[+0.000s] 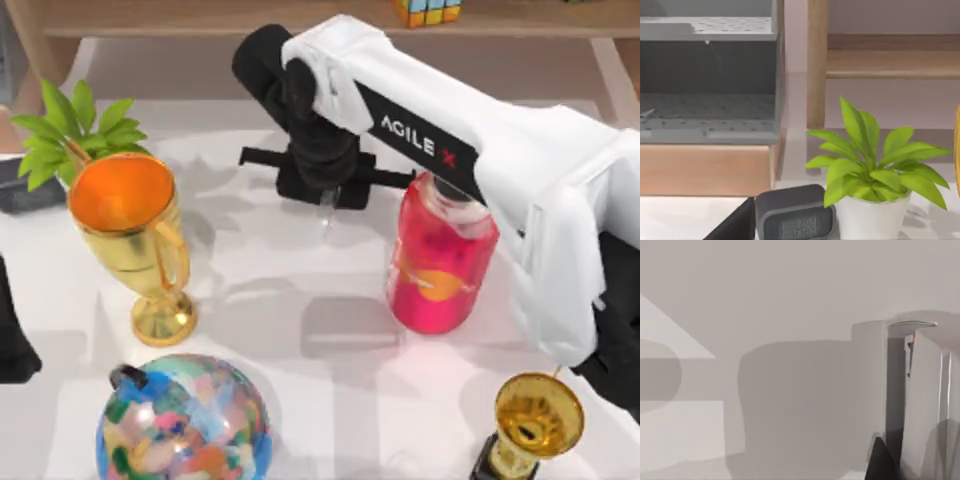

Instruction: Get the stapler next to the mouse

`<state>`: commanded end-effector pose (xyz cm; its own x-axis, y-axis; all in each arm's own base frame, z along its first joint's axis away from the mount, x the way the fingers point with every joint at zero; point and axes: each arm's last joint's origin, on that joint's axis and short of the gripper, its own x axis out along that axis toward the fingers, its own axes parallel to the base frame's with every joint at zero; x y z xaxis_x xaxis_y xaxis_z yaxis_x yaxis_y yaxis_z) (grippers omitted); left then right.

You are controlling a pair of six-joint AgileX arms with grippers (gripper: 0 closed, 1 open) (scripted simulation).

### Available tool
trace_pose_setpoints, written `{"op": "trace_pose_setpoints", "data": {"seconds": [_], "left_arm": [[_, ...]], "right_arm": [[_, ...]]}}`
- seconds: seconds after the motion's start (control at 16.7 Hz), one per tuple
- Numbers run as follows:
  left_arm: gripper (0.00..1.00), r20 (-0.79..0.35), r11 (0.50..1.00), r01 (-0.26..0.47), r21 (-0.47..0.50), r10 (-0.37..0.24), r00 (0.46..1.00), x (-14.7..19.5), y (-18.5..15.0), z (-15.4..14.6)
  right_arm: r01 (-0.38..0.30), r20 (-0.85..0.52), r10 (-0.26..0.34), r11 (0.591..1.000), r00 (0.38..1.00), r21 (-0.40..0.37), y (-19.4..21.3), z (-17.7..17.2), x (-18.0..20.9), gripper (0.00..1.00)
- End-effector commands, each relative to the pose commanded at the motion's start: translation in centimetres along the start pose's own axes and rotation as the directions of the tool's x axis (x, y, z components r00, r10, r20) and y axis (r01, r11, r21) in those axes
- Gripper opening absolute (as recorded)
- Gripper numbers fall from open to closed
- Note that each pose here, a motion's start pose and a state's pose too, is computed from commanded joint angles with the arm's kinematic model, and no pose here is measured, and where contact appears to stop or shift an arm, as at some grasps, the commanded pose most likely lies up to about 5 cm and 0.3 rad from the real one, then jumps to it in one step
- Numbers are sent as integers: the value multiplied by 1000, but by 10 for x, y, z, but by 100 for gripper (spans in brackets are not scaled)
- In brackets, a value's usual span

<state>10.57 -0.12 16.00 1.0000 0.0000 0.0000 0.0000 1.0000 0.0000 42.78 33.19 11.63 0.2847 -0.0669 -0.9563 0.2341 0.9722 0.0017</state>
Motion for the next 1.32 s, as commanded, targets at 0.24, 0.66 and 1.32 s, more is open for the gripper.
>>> {"op": "trace_pose_setpoints", "data": {"seconds": [0.24, 0.66, 1.32], "left_arm": [[100, 0, 1000, 0, 0, 0, 1000, 0, 0, 0], [100, 0, 1000, 0, 0, 0, 1000, 0, 0, 0], [100, 0, 1000, 0, 0, 0, 1000, 0, 0, 0]], "right_arm": [[1, -1, -1, 1000, 1000, 2, 0, 5, -14, 0], [-2, 3, 2, 1000, 1000, 0, 0, 8, -26, 0], [-121, -15, 121, 992, 993, -20, -85, 70, -108, 0]]}}
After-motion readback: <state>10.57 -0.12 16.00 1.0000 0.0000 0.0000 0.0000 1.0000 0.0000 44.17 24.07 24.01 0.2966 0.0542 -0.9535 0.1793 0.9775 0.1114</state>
